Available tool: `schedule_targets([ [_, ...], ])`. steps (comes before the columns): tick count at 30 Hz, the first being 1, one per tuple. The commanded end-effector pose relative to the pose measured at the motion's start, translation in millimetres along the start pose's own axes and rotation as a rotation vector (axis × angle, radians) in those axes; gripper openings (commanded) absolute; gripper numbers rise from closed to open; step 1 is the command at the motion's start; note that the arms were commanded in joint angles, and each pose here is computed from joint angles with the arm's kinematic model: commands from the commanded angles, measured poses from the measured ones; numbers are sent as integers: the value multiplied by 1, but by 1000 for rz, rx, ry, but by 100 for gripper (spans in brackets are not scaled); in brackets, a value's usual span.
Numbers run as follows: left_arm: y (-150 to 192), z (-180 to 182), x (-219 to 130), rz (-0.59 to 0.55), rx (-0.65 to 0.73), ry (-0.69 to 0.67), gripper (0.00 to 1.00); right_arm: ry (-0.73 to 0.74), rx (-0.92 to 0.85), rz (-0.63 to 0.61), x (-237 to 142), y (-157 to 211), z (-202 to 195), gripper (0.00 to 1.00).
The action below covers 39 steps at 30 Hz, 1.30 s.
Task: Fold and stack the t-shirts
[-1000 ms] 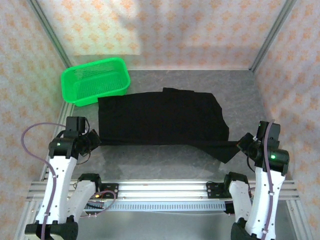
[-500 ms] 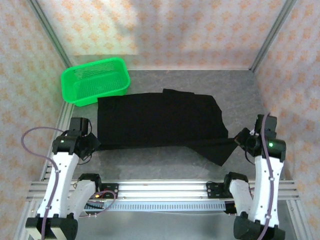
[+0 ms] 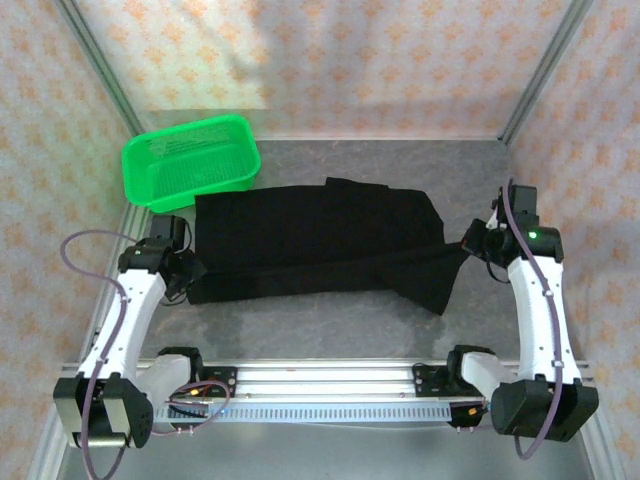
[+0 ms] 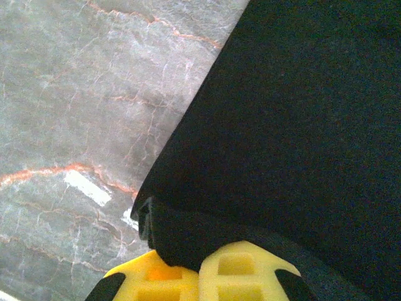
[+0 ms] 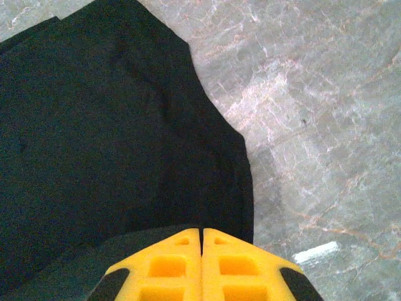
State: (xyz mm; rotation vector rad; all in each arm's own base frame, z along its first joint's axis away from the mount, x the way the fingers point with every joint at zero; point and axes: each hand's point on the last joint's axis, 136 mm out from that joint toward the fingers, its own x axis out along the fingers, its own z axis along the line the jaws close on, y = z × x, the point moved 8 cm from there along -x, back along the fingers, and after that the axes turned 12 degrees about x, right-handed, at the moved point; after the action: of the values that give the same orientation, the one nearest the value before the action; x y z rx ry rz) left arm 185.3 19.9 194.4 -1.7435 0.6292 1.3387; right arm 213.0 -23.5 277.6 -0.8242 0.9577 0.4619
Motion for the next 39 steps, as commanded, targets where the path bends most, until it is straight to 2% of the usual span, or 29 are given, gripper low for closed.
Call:
schedule_targets([
  [1, -15, -1, -2, -67, 37, -44, 1, 32, -65, -108, -5, -21, 6, 0],
  [12, -26, -5, 14, -39, 85, -87, 1, 83, -231, -109, 9, -28, 32, 0],
  [20, -31, -5, 28, -21, 124, -114, 1, 136, -324, -86, 32, -23, 48, 0],
  [31, -48, -15, 52, 10, 165, -127, 2, 241, -481, -137, 56, -25, 78, 0],
  [39, -55, -20, 74, 71, 185, -148, 3, 285, -525, -171, 72, -29, 90, 0],
])
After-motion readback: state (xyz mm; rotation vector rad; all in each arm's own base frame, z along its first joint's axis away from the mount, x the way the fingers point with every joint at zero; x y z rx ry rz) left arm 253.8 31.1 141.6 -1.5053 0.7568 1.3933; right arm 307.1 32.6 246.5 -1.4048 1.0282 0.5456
